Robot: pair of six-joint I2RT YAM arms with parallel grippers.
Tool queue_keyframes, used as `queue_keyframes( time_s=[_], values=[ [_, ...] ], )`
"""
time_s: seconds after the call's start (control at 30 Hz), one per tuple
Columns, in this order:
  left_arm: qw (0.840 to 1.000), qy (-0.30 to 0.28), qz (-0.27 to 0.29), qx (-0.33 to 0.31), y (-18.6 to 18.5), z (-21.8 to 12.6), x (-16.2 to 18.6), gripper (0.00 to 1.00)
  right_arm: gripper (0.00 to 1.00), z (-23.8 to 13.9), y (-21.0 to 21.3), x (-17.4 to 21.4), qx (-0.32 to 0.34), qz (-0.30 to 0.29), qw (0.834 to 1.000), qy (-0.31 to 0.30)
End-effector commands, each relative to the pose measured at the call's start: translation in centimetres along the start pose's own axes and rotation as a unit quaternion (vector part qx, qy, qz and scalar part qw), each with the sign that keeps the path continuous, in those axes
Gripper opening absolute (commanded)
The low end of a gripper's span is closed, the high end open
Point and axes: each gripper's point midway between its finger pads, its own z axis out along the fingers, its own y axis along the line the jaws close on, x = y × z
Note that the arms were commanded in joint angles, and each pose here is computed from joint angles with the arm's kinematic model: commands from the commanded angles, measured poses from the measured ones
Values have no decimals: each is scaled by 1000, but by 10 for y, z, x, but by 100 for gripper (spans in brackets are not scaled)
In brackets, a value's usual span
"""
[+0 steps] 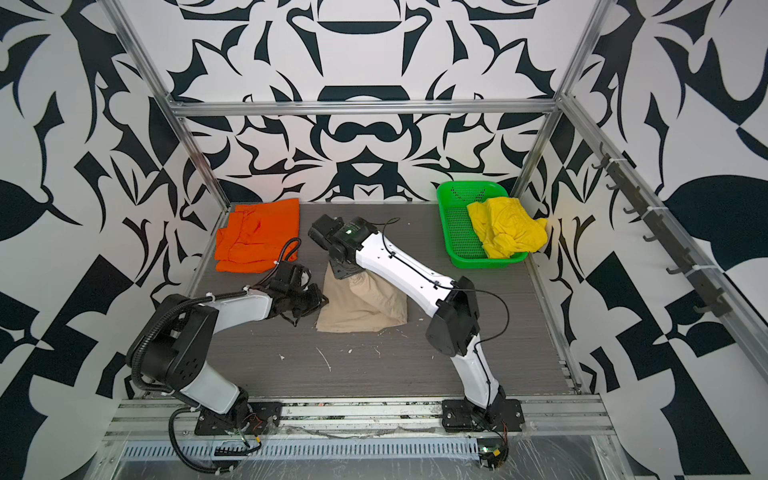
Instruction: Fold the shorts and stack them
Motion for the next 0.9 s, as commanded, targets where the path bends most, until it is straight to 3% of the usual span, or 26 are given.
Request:
queue_keyframes(
  time_s=[0.0, 0.2, 0.33, 0.43, 0.6, 0.73, 0.87],
  values=[
    [998, 37, -23, -48, 31, 7, 24, 21, 8, 2, 0, -11, 9, 20, 1000, -16],
    [999, 23, -23, -42, 23, -4, 18, 28, 14, 54, 39, -7, -47, 27, 999, 5],
    [999, -3, -18, -45, 16, -23, 8, 39, 29, 77, 75, -3, -117, 32, 992, 21],
    [998, -29, -25, -44, 14, -44, -2, 50, 49, 66, 88, -11, -158, 33, 987, 13],
    [996, -67, -46, -24, 10, -75, -16, 62, 60, 12, 78, -27, -199, 31, 979, -29],
    [995, -87, -46, 8, -4, -89, -24, 71, 63, -34, 63, -36, -255, 56, 963, -74],
    [995, -83, -49, 30, -11, -84, -28, 75, 56, -13, 37, -28, -274, 117, 952, -67]
  ],
)
